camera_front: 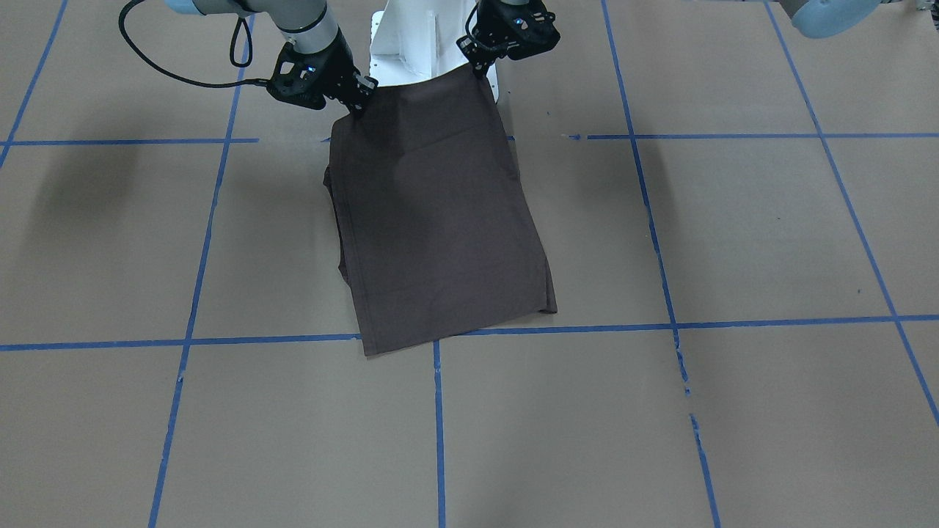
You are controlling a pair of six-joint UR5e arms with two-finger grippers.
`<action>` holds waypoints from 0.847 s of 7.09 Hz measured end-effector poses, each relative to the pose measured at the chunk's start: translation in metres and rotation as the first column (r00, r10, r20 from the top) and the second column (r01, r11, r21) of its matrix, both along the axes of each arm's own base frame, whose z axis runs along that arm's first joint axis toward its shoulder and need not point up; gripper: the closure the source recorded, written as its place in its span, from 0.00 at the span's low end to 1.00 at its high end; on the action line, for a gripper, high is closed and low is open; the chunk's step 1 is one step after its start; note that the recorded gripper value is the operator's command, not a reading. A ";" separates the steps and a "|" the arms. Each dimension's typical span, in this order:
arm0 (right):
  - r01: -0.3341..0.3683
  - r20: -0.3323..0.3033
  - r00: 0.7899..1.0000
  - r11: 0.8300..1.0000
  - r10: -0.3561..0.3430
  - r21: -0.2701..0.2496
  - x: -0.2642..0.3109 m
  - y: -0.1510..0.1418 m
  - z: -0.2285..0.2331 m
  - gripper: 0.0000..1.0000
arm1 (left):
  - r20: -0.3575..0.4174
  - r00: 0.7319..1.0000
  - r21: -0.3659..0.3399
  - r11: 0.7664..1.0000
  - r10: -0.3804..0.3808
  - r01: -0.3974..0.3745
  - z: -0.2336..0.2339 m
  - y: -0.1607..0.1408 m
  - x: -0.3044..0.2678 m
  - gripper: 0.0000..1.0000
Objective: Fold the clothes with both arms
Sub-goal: 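Lift the near edge with both grippers and fold it over toward the far edge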
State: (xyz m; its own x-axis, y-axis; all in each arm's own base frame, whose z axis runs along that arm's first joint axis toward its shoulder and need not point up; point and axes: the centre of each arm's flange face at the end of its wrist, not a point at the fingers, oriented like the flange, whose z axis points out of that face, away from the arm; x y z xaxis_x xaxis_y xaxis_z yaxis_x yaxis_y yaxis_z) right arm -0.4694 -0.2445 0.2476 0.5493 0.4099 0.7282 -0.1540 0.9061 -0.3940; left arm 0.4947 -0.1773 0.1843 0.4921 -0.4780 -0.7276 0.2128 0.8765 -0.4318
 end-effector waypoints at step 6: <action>-0.218 -0.007 0.976 0.976 0.218 0.013 -0.012 -0.163 -0.031 1.00 | 0.069 0.981 0.123 0.977 -0.182 0.173 0.014 -0.148 -0.028 1.00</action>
State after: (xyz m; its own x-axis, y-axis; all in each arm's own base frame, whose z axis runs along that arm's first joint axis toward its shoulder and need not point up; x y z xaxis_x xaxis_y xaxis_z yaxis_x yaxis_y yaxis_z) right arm -0.4815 -0.4079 0.2171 0.4539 0.5121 0.7292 -0.3520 0.8548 -0.3812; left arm 0.4667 -0.3254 0.1978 0.4656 -0.4778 -0.7450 0.3991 0.8646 -0.3052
